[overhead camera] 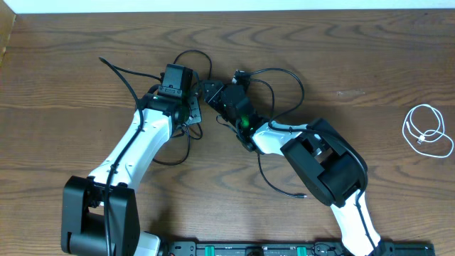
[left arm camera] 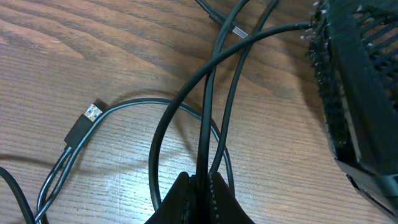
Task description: Untangle cables
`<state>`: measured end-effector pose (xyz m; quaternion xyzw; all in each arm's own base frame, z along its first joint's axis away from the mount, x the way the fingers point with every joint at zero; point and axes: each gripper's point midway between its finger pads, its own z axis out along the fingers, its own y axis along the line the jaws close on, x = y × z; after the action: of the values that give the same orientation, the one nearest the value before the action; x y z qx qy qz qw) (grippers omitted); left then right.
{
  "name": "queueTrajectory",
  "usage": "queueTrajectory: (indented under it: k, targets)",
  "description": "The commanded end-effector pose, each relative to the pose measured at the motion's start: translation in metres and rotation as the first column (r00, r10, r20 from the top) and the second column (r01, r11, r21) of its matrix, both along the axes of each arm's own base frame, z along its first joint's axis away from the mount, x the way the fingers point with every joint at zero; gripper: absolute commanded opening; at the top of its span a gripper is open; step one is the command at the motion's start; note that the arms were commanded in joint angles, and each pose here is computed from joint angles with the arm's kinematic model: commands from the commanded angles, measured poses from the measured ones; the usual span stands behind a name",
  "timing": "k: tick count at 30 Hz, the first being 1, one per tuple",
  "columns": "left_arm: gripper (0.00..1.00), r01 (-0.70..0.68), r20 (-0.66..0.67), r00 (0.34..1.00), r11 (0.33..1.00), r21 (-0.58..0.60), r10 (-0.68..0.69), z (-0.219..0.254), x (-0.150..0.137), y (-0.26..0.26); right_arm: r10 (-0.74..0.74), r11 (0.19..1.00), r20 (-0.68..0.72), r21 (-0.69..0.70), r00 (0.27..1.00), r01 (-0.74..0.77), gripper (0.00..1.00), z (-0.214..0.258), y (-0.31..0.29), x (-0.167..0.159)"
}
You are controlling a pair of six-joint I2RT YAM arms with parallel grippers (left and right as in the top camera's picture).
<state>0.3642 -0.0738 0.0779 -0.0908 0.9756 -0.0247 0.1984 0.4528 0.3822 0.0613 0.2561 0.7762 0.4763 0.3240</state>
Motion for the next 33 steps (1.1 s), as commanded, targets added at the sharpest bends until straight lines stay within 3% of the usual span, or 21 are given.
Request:
queueTrajectory:
  k: [1, 13, 17, 20, 26, 33]
  targets:
    - [0.08, 0.000, -0.006, 1.000, 1.000, 0.004, 0.000, -0.002, 0.001, 0.002, -0.026, 1.000, 0.010, -0.010, 1.000, 0.026, 0.40, -0.007, 0.002, 0.003]
    - [0.08, 0.000, -0.005, 1.000, 1.000, 0.004, 0.000, -0.002, 0.001, 0.002, 0.047, 0.999, 0.020, 0.025, 0.999, -0.047, 0.40, -0.009, 0.031, 0.006]
    - [0.08, 0.000, -0.006, 1.000, 1.000, 0.005, 0.000, -0.002, 0.001, 0.002, 0.051, 0.998, 0.018, 0.023, 0.999, -0.051, 0.28, -0.010, 0.032, 0.005]
    - [0.08, 0.000, -0.006, 1.000, 1.000, 0.005, 0.000, -0.002, 0.001, 0.002, 0.055, 0.998, 0.018, 0.026, 0.998, -0.056, 0.03, -0.010, 0.032, 0.006]
    - [0.08, 0.000, -0.005, 1.000, 1.000, 0.005, 0.000, -0.002, 0.001, 0.002, 0.216, 0.975, 0.024, 0.053, 0.976, -0.217, 0.01, -0.001, 0.034, 0.002]
    - [0.08, 0.000, -0.002, 1.000, 1.000, 0.004, 0.000, -0.002, 0.002, 0.002, 0.443, 0.887, 0.009, 0.145, 0.897, -0.439, 0.01, 0.011, 0.018, -0.004]
